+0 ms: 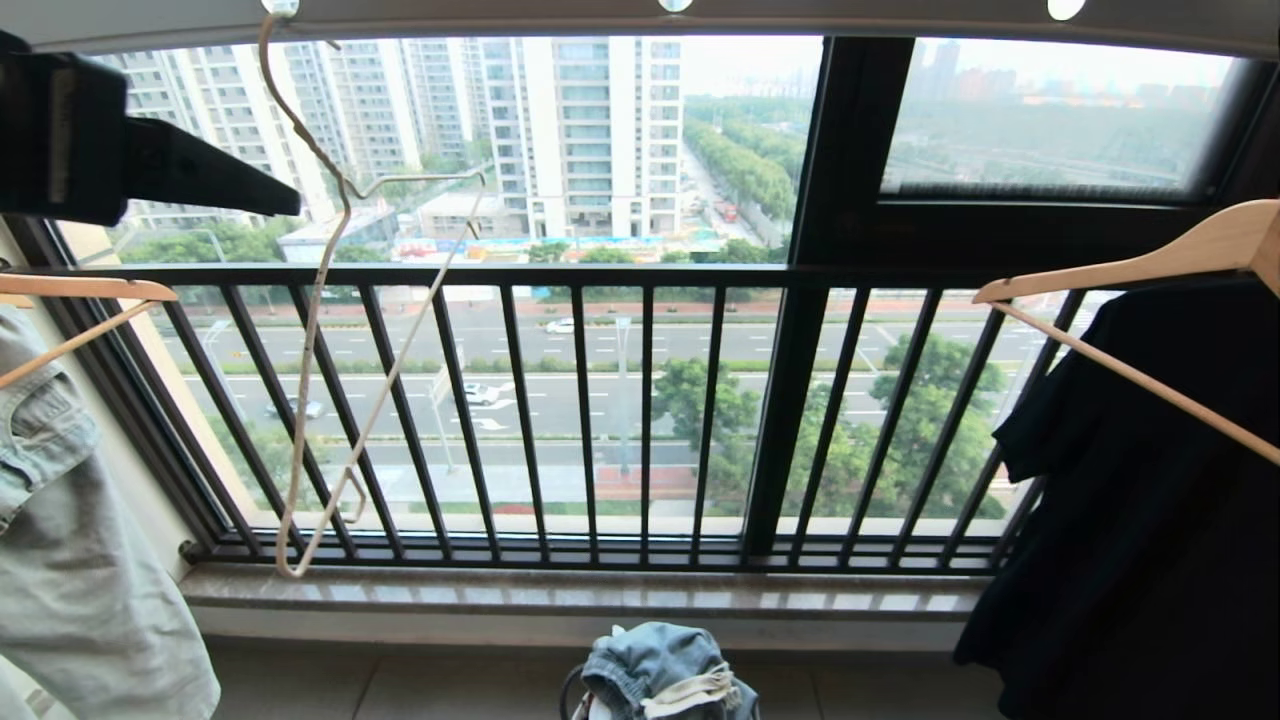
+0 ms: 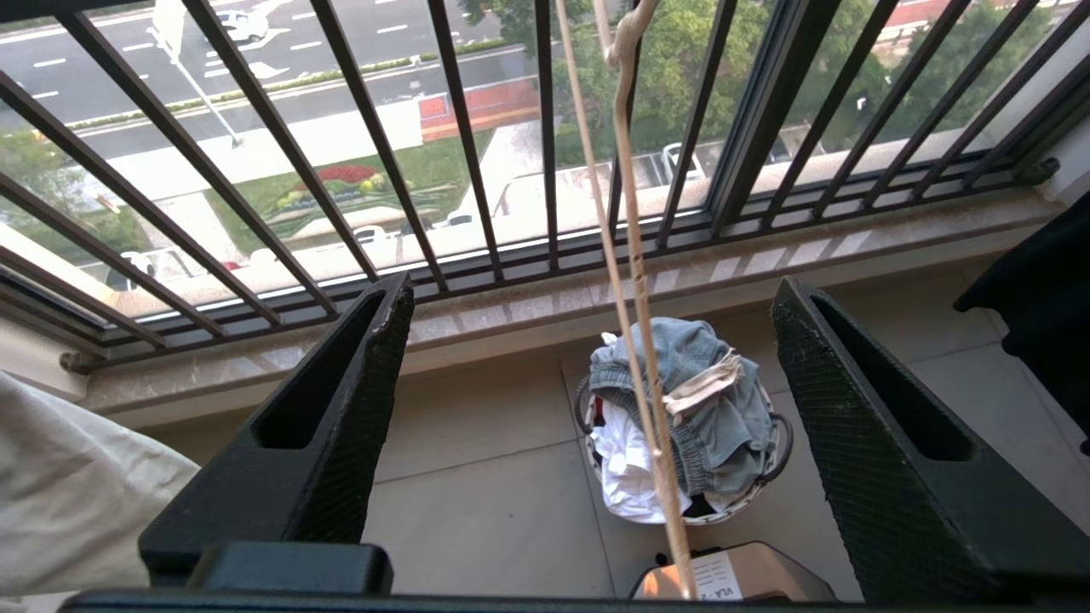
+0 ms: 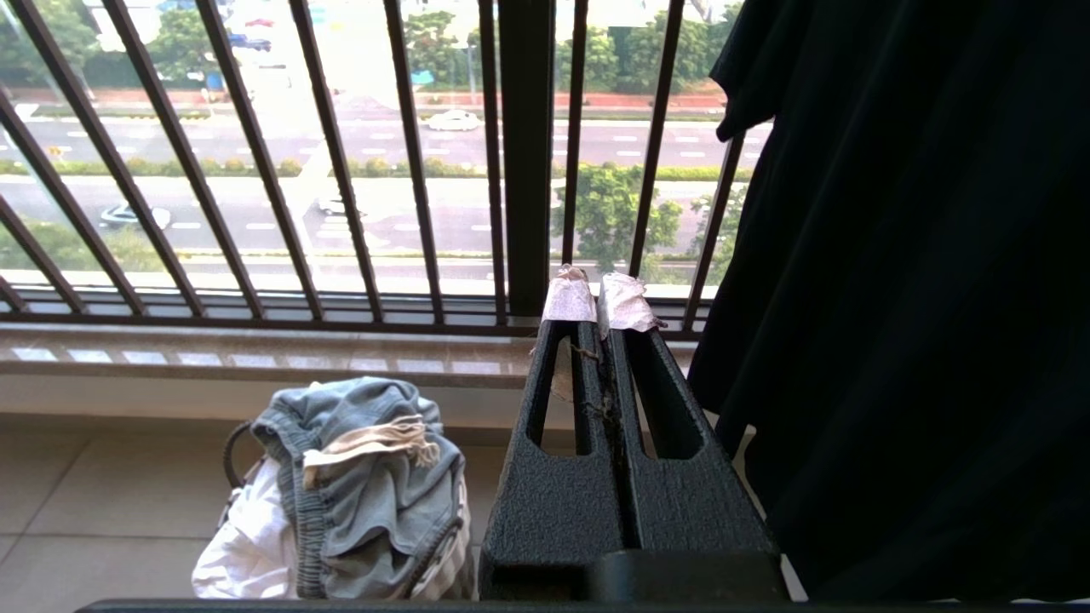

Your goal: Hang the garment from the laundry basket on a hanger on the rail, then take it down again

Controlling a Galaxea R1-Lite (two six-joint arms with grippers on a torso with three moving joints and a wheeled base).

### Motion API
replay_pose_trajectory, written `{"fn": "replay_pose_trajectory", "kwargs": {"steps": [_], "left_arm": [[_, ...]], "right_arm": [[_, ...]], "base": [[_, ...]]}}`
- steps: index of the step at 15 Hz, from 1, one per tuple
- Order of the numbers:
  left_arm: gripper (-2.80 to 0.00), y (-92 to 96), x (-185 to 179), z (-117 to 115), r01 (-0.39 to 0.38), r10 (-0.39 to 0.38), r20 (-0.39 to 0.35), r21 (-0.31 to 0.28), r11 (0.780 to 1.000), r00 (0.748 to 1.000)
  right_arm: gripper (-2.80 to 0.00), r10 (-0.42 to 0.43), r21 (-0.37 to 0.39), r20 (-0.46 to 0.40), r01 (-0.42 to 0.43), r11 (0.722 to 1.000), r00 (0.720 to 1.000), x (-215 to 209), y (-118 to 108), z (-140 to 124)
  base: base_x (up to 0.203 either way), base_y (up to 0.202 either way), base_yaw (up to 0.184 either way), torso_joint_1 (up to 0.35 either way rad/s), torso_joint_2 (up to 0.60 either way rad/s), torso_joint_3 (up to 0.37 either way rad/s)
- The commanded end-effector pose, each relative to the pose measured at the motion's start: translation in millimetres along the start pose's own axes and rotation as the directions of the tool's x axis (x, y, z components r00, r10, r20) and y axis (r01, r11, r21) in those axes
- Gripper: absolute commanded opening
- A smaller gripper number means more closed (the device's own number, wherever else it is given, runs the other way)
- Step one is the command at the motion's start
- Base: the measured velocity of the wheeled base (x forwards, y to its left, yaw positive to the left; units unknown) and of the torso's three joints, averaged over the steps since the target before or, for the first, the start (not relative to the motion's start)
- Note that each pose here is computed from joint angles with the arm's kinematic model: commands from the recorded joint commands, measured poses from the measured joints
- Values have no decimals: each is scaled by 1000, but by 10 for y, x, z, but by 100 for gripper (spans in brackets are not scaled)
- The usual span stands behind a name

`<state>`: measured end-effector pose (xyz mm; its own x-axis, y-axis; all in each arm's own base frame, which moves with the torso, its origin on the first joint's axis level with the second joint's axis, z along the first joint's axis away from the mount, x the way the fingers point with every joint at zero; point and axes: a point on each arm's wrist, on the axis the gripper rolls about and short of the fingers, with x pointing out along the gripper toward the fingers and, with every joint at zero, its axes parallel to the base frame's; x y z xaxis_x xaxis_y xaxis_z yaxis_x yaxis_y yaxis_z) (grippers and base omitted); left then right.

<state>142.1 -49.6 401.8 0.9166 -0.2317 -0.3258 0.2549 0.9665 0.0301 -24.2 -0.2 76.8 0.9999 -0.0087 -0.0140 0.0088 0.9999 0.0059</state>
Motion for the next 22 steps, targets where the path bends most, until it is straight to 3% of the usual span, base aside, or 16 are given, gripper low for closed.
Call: {"fn": "replay_pose_trajectory", "kwargs": {"steps": [1, 2, 6, 10, 12, 14, 16, 17, 22], "left_arm": [[-170, 59, -606, -206, 4, -2, 85, -30, 1000, 996], [-280, 74, -755, -295, 7, -3, 102, -38, 999, 995], [-280, 126, -1290, -769, 18, -8, 163, -61, 998, 987], [-280, 162, -1763, -1410, 32, 12, 254, -168, 985, 967], [-280, 83, -1927, -1747, -43, 109, 291, -226, 973, 951], [-280, -25, -2090, -2010, -98, 193, 346, -274, 957, 918], [-280, -160, -2113, -2211, -176, 287, 354, -313, 933, 890], [-280, -189, -2089, -2341, -188, 299, 350, -317, 930, 888], [-280, -145, -1374, -3120, -225, 290, 226, -276, 935, 930]], "right_arm": [[-280, 0, 0, -1, 0, 1000, 1000, 1, 0, 0], [-280, 0, 0, -1, 0, 1000, 1000, 1, 0, 0], [-280, 0, 0, -1, 0, 1000, 1000, 1, 0, 0], [-280, 0, 0, -1, 0, 1000, 1000, 1, 0, 0], [-280, 0, 0, -1, 0, 1000, 1000, 1, 0, 0], [-280, 1, 0, -1, -1, 1000, 1000, 1, 0, 0], [-280, 0, 0, -1, 0, 1000, 1000, 1, 0, 0], [-280, 0, 0, -1, 0, 1000, 1000, 1, 0, 0], [-280, 0, 1, 0, 0, 1000, 1000, 1, 0, 1]], "base": [[0, 0, 0, 0, 0, 0], [0, 0, 0, 0, 0, 0], [0, 0, 0, 0, 0, 0], [0, 0, 0, 0, 0, 0], [0, 0, 0, 0, 0, 0], [0, 0, 0, 0, 0, 0], [0, 0, 0, 0, 0, 0], [0, 0, 0, 0, 0, 0], [0, 0, 0, 0, 0, 0]]}}
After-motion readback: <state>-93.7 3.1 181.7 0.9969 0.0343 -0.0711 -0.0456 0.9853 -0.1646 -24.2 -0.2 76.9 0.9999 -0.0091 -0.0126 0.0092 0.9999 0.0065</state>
